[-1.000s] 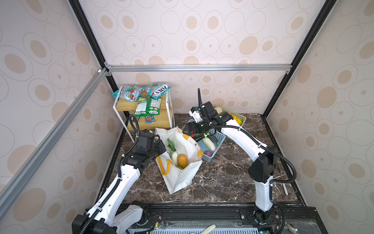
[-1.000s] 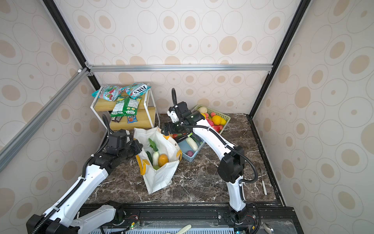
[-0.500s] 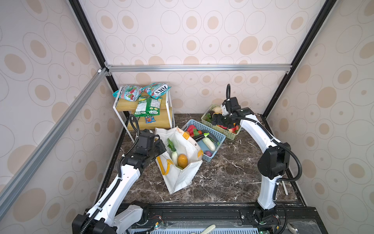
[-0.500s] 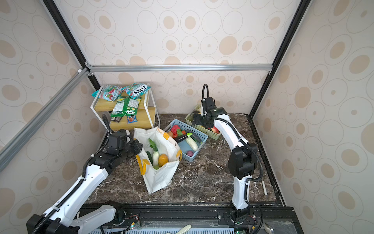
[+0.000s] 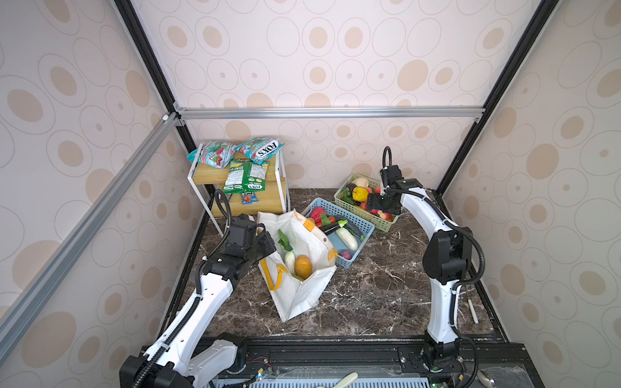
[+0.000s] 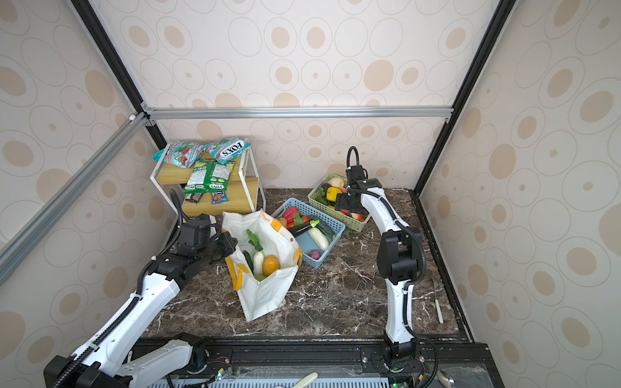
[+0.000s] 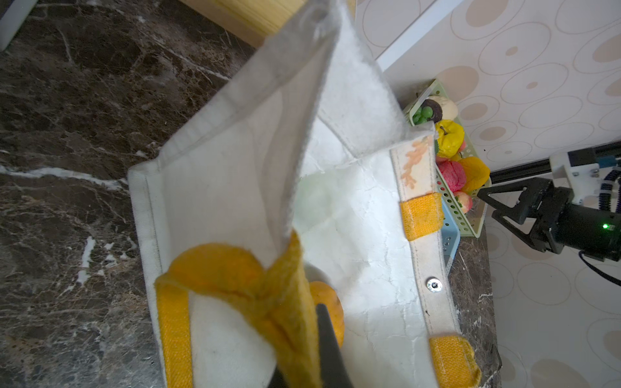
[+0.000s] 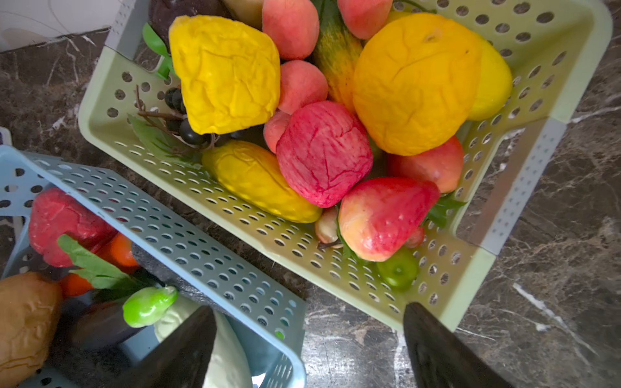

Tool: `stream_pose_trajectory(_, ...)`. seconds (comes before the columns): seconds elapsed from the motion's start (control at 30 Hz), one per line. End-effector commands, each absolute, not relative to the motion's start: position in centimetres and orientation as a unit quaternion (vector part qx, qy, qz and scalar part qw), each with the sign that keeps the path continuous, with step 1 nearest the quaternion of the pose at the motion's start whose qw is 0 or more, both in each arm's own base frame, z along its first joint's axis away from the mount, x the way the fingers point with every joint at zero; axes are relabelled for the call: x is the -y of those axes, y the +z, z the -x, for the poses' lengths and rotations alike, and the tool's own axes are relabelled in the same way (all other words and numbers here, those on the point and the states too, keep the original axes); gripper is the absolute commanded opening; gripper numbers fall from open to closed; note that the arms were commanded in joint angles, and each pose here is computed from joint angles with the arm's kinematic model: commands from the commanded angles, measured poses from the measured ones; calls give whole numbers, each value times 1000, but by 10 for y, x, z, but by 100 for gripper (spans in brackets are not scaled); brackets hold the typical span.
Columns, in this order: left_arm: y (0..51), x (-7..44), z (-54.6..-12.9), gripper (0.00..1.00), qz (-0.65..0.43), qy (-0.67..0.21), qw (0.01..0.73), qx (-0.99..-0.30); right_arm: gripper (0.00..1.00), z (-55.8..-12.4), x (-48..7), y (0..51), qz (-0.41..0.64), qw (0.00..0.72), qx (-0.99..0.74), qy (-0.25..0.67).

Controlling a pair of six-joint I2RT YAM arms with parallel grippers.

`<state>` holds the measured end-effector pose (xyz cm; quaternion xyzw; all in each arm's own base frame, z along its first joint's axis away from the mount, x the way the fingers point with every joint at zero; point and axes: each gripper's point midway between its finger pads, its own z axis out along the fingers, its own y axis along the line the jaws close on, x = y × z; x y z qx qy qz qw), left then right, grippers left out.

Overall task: Place the food into the grocery bag and tie it
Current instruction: 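Move the right gripper over the green fruit basket, then lower the right gripper onto the red peach and close it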

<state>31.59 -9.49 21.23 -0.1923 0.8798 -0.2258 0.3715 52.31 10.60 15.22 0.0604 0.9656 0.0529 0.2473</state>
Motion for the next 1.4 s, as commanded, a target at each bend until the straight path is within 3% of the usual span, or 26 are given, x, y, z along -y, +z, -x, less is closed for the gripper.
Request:
stream_pose_trajectory(0.0, 230, 96, -323, 0, 177, -229, 398, -870, 88, -531, -96, 154, -62, 252, -965, 31)
stream_pose_trajectory(0.33, 228, 93, -321, 0, 180, -222, 399, -871, 73, -542, -65, 133, -107, 237, -966, 16)
stream_pose_trajectory(1.17, 230, 90, -317, 0, 189, -222, 405, -867, 77, -553, -57, 80, -126, 190, -974, 14)
stream_pose_trajectory(1.37, 231, 90, -318, 0, 189, -222, 406, -866, 74, -549, -60, 76, -122, 179, -976, 23)
